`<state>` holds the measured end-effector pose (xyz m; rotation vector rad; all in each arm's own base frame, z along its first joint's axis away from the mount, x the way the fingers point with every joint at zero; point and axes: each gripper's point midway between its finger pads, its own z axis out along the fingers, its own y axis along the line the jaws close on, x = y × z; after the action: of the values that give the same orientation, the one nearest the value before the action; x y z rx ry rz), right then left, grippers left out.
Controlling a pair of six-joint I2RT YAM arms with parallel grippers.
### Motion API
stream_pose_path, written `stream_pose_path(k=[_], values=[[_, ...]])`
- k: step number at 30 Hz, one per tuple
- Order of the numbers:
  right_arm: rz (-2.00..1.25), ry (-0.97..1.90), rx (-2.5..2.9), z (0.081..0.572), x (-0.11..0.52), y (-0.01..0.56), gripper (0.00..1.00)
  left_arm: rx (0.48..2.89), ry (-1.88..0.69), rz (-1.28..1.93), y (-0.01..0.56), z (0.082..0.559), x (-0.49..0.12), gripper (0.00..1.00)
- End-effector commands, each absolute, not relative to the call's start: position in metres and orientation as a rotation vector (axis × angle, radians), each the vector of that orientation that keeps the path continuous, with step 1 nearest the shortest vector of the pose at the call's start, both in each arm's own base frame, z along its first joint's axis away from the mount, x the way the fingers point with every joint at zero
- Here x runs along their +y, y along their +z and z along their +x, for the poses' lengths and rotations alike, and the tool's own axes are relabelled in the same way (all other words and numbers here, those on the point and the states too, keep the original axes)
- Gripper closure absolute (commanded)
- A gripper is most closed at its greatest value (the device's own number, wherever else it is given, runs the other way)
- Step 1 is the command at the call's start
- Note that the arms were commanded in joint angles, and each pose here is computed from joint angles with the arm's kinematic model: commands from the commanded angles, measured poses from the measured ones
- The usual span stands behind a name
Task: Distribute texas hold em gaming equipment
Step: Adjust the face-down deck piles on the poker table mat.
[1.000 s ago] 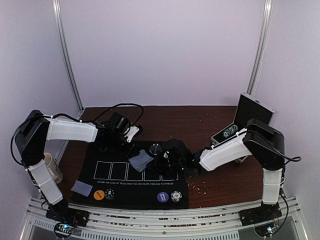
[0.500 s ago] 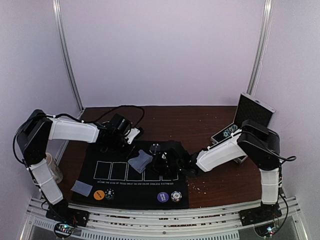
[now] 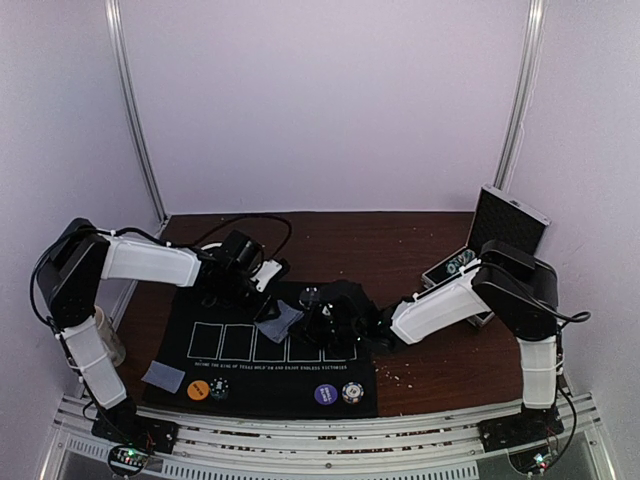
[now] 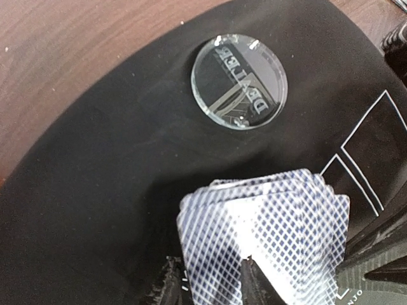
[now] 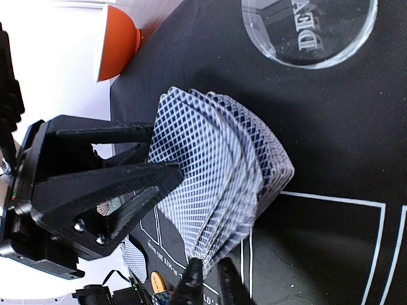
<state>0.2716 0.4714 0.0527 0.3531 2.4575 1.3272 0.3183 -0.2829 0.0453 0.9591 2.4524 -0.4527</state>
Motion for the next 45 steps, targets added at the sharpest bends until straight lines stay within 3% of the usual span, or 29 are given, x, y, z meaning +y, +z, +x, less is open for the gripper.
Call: stream_pose_path(k=[1,9,15,19,26,39,45], values=[[0.380,1.301,2.425,0.281,0.469,0.055,0.86,2.411,-0.485,0.981,0.051,0.324,-0.291,0.64],[0.353,1.264,2.400,0.282,0.459,0.071,0.69,2.377,-0.453,0.993,0.066,0.331,-0.292,0.49],[0.296,1.181,2.372,0.281,0.440,0.099,0.48,2.329,-0.440,1.065,0.085,0.330,-0.293,0.21],[0.268,1.097,2.366,0.276,0.415,0.110,0.39,2.266,-0.479,1.182,0.095,0.316,-0.294,0.02],[0.261,0.924,2.339,0.278,0.358,0.128,0.30,2.261,-0.240,1.387,0.067,0.297,-0.295,0.02],[0.329,0.776,2.266,0.273,0.285,0.144,0.25,2.292,-0.160,1.349,0.051,0.302,-0.307,0.02],[0.320,0.751,2.274,0.273,0.281,0.143,0.24,2.264,-0.270,1.345,0.059,0.299,-0.322,0.02]])
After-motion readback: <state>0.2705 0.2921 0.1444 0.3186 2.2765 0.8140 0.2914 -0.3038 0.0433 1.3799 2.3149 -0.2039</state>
